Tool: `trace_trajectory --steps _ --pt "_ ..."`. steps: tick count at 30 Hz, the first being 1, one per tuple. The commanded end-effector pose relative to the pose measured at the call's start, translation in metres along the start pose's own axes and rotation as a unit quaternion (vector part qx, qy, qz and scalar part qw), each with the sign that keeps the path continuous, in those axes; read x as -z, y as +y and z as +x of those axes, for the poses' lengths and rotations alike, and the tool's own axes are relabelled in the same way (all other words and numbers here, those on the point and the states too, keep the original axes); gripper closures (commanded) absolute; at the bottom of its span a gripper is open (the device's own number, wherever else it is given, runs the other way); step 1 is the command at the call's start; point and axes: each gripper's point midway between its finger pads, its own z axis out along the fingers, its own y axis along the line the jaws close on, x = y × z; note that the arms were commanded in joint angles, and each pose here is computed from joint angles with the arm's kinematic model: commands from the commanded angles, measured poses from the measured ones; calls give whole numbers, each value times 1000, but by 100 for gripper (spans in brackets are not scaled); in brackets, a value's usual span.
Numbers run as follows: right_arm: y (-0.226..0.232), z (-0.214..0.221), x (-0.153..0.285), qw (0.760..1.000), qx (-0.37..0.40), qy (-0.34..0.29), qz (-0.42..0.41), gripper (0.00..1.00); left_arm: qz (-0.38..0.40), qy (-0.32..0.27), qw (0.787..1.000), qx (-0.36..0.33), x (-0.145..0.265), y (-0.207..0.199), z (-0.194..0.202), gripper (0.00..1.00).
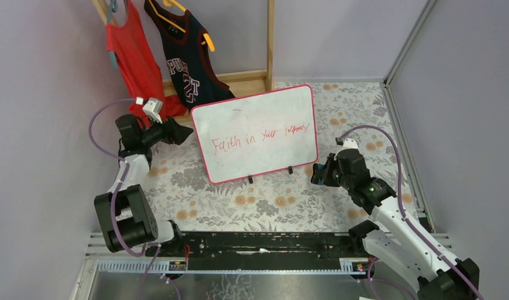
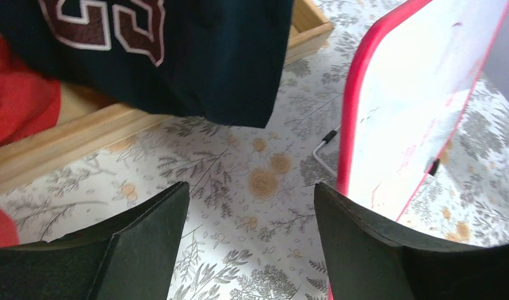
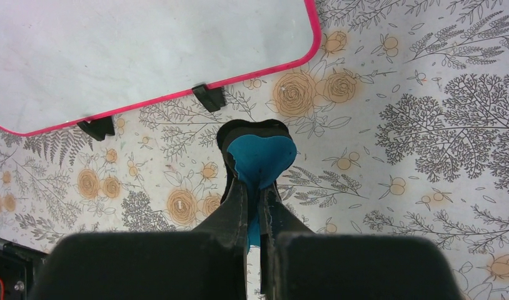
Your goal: Erase the whiteboard
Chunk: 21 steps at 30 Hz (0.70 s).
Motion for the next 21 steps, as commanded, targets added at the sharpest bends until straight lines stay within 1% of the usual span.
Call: trace_trajectory --steps 1,9,16,21 --pt "12 -11 0 999 14 -17 -24 100 78 14 996 34 -1 -21 -6 27" --pt "14 -16 -2 999 27 -13 -20 100 97 6 995 23 -4 -23 -20 27" --pt "15 -19 -1 999 30 -17 -19 100 121 -8 992 25 -6 -29 -43 27" --pt "14 -21 2 999 29 -22 -18 100 119 -8 993 20 -5 -29 -43 28"
